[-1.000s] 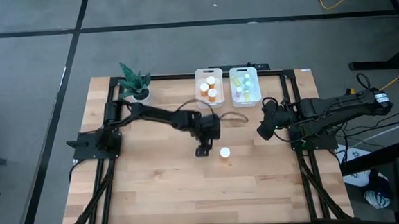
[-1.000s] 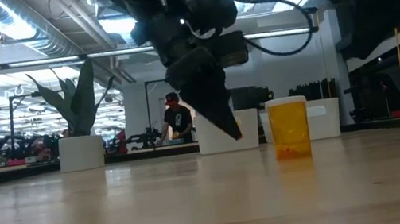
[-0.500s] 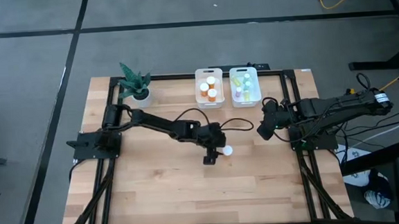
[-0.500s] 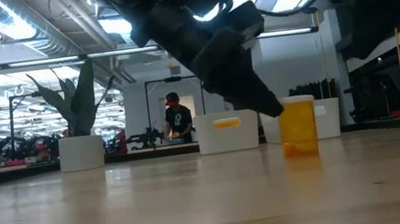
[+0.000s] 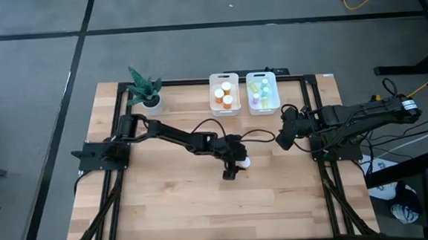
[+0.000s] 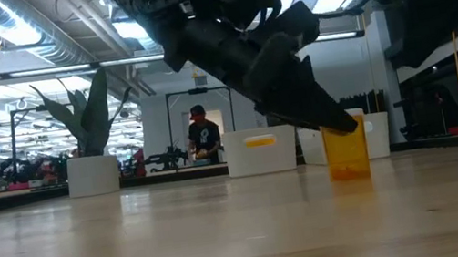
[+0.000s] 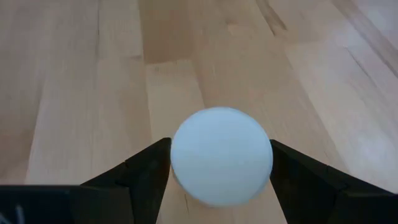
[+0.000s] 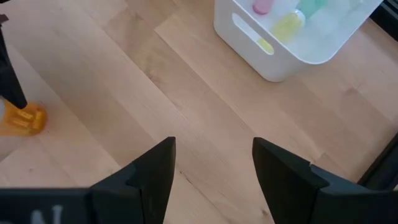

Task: Pick and place medicine bottles into bin by pill shape (circle, oval)
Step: Put the large orange pill bottle into the left white bin

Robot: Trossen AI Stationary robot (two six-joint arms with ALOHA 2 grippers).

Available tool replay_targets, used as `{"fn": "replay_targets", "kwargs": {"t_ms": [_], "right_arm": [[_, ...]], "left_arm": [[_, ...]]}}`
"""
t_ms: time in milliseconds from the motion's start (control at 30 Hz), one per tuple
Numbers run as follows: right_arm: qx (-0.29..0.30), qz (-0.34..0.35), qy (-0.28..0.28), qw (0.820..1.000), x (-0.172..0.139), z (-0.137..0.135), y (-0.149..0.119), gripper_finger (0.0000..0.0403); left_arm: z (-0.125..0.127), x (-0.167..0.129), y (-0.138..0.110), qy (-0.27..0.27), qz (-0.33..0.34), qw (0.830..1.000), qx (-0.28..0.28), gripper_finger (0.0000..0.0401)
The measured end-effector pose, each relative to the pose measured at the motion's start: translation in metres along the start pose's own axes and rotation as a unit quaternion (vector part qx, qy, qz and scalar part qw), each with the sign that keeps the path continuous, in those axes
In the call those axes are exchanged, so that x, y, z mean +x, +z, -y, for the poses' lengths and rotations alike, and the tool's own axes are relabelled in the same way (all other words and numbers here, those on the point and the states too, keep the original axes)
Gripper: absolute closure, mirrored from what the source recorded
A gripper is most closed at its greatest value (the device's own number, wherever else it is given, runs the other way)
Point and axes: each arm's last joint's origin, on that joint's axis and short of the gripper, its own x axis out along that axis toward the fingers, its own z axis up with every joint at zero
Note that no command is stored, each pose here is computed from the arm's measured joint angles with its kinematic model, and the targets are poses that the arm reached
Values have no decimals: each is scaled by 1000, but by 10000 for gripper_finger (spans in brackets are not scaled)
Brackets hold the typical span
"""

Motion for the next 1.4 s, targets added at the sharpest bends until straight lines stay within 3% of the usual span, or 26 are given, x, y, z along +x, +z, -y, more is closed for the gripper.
{"fn": "replay_targets", "kwargs": {"t_ms": [167, 400, 600, 833, 1067, 1233, 1400], "right_arm": [[0, 0, 0, 1000, 0, 0, 0, 187], [0, 0, 0, 1000, 0, 0, 0, 187], [0, 0, 0, 1000, 0, 0, 0, 187], [0, 0, 0, 1000, 0, 0, 0, 187], [0, 0, 0, 1000, 0, 0, 0, 187], [0, 0, 0, 1000, 0, 0, 0, 187], [-2, 1, -1, 1000, 0, 0, 0, 187]], "left_arm": [[0, 0, 3, 1, 16, 1000, 4, 157], [0, 0, 1, 1, 8, 1000, -1, 217], [-7, -9, 5, 28, -1, 1000, 8, 217], [-51, -69, 35, 152, 13, 988, 27, 217], [-120, -117, 33, 274, 7, 961, -20, 217], [-158, -129, 12, 304, -29, 949, -84, 217], [-167, -133, 1, 304, -58, 945, -105, 217]]}}
